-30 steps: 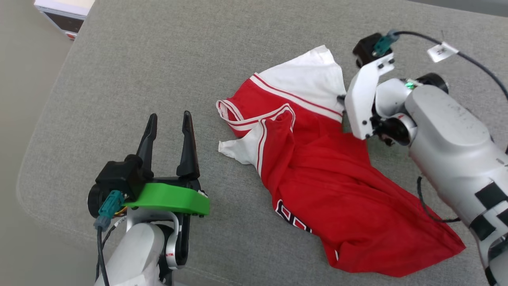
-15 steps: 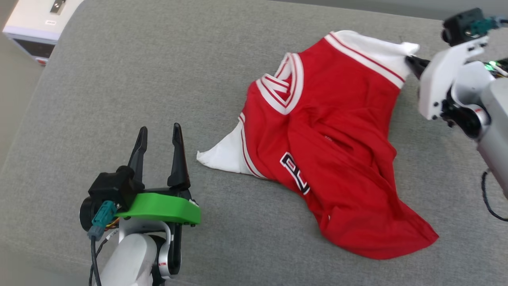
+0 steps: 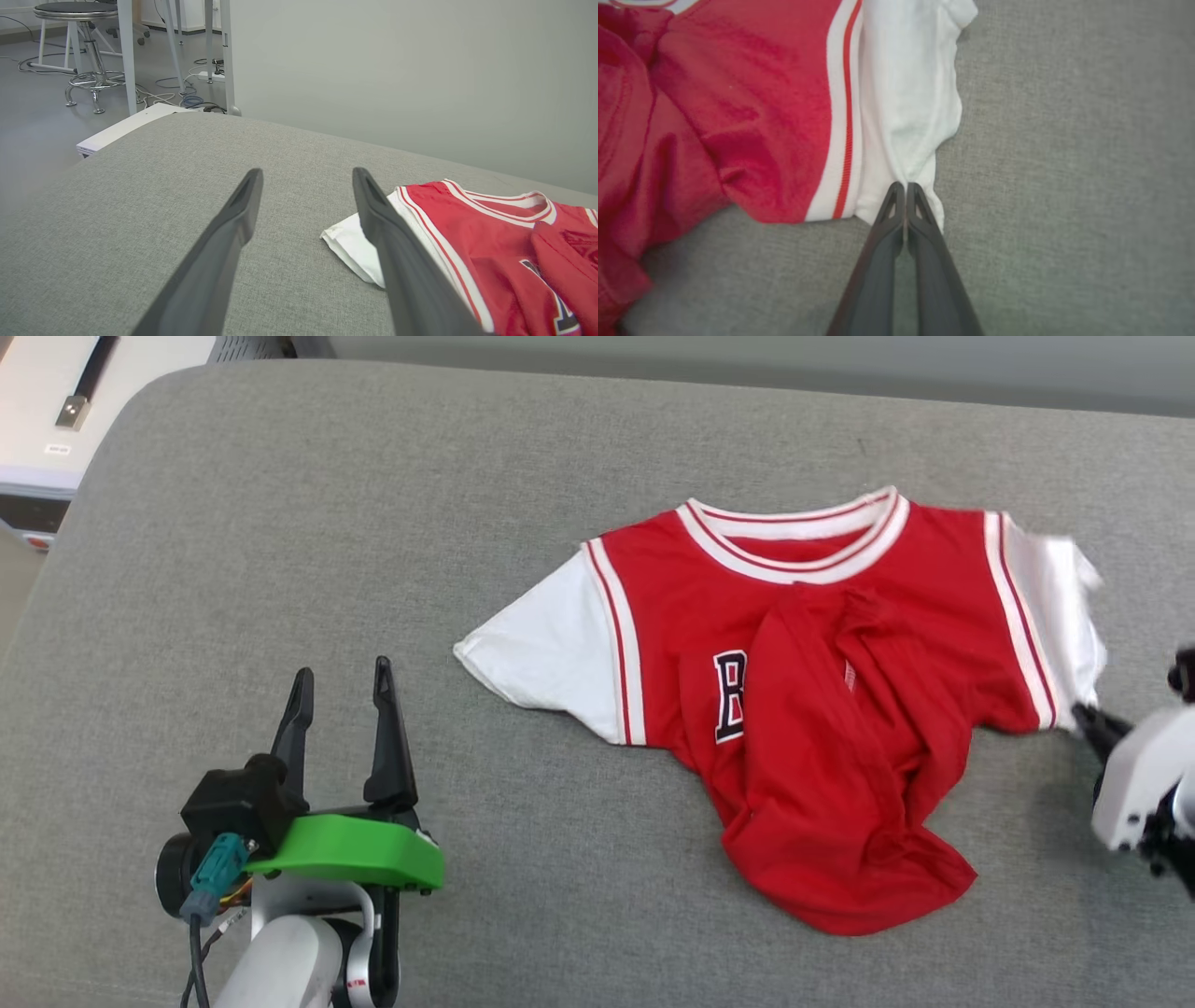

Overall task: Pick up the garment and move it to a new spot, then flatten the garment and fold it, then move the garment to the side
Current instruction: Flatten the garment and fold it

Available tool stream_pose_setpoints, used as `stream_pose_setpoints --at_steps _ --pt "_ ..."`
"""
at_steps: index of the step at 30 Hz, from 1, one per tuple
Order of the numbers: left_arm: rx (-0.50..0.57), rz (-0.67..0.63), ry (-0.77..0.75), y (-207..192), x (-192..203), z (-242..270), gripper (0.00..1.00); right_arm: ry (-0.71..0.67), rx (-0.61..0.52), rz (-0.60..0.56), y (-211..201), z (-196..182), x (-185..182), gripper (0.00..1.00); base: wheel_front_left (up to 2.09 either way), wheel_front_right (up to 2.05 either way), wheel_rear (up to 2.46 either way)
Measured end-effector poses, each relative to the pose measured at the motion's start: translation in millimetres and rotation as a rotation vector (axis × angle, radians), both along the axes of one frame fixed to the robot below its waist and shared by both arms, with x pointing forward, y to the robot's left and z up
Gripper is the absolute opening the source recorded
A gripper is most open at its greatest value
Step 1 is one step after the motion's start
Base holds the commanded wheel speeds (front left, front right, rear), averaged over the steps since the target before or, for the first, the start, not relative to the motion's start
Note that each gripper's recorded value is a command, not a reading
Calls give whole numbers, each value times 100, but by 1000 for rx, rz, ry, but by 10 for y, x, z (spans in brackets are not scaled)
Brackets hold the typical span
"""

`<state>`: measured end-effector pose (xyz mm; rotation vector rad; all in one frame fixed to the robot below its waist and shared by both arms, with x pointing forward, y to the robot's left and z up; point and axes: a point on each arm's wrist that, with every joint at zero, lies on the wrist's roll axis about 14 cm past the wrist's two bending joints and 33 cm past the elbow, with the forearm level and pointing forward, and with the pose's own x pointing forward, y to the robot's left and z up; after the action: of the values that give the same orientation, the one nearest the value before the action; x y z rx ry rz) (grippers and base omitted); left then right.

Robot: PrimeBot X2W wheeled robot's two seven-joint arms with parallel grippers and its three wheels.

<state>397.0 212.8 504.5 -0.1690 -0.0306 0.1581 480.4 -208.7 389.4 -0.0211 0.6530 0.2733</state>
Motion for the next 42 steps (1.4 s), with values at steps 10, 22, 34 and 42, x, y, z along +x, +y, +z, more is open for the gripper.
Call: stream_pose_setpoints --at_steps 10,22,34,42 --pt "-2 -10 21 -41 -72 9 100 54 96 -74 217 -56 -784 0 0 0 0" --pt "2 -20 46 2 -255 48 100 -412 98 -253 96 959 -762 100 0 0 0" --pt "-7 -96 106 -53 -190 85 100 -596 116 -230 233 1372 -899 100 0 0 0" --pt "2 -288 233 -366 282 59 100 -627 136 -218 305 1430 -894 100 0 0 0"
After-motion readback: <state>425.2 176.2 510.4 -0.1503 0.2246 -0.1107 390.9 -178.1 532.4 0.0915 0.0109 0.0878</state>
